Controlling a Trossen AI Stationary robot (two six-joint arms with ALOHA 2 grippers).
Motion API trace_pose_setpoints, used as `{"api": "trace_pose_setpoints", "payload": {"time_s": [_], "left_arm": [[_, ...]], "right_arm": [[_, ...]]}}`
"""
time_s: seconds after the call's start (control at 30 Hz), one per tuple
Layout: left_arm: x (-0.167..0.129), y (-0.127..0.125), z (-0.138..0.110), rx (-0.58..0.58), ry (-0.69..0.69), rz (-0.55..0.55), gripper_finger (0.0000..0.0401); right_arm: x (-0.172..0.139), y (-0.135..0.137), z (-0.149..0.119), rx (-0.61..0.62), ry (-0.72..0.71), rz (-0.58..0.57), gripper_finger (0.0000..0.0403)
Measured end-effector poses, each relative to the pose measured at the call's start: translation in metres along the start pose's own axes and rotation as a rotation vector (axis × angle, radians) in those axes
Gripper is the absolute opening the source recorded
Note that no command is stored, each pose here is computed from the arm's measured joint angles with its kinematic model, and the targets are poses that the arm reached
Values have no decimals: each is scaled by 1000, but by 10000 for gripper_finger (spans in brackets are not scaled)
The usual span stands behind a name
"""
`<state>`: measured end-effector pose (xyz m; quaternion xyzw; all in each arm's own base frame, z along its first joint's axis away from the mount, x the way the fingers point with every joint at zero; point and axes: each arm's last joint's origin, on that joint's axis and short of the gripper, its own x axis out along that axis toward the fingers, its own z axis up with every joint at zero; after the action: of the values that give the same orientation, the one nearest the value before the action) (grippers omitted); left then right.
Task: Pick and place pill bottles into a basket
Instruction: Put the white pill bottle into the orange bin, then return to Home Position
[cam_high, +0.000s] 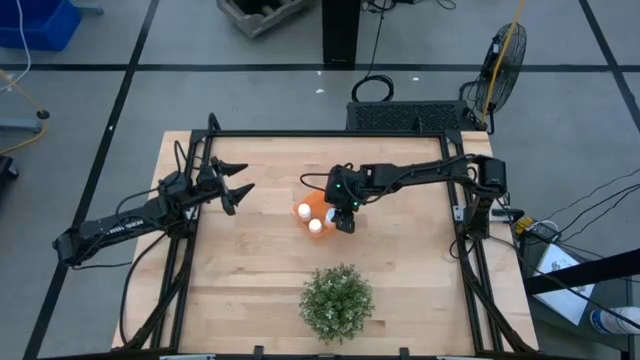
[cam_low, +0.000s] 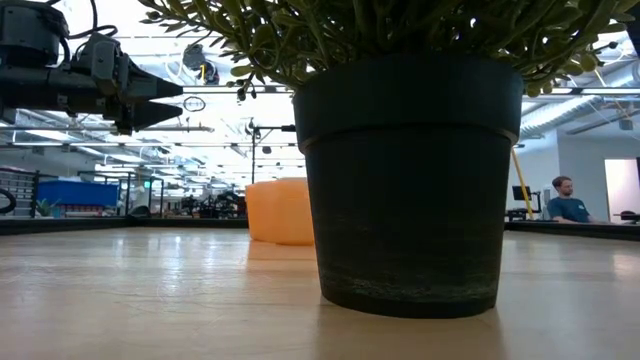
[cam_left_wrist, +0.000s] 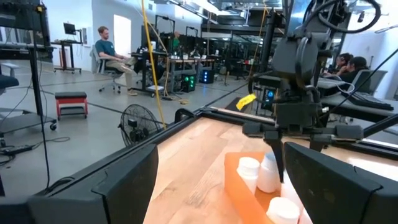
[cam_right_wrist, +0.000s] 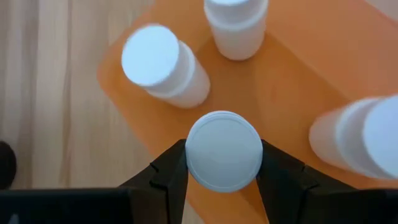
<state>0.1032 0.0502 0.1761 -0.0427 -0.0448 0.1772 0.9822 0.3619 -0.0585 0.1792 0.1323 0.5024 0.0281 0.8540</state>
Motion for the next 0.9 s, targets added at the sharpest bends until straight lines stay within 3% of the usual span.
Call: {"api": "trace_pose_setpoints", "payload": {"time_s": [0.3, 0.5, 0.6, 0.9], "left_arm": [[0, 0, 0, 0, 3, -5, 349], [0, 0, 0, 0, 3, -6, 349], [0, 0, 0, 0, 3, -6, 349], [0, 0, 0, 0, 3, -6, 349]], "right_arm": [[-1, 1, 2, 12, -29, -3, 146], [0, 6, 5, 51, -56, 5, 275], [2, 13, 7, 25, -82, 16, 308], [-18, 30, 16, -22, -181, 4, 296]]}}
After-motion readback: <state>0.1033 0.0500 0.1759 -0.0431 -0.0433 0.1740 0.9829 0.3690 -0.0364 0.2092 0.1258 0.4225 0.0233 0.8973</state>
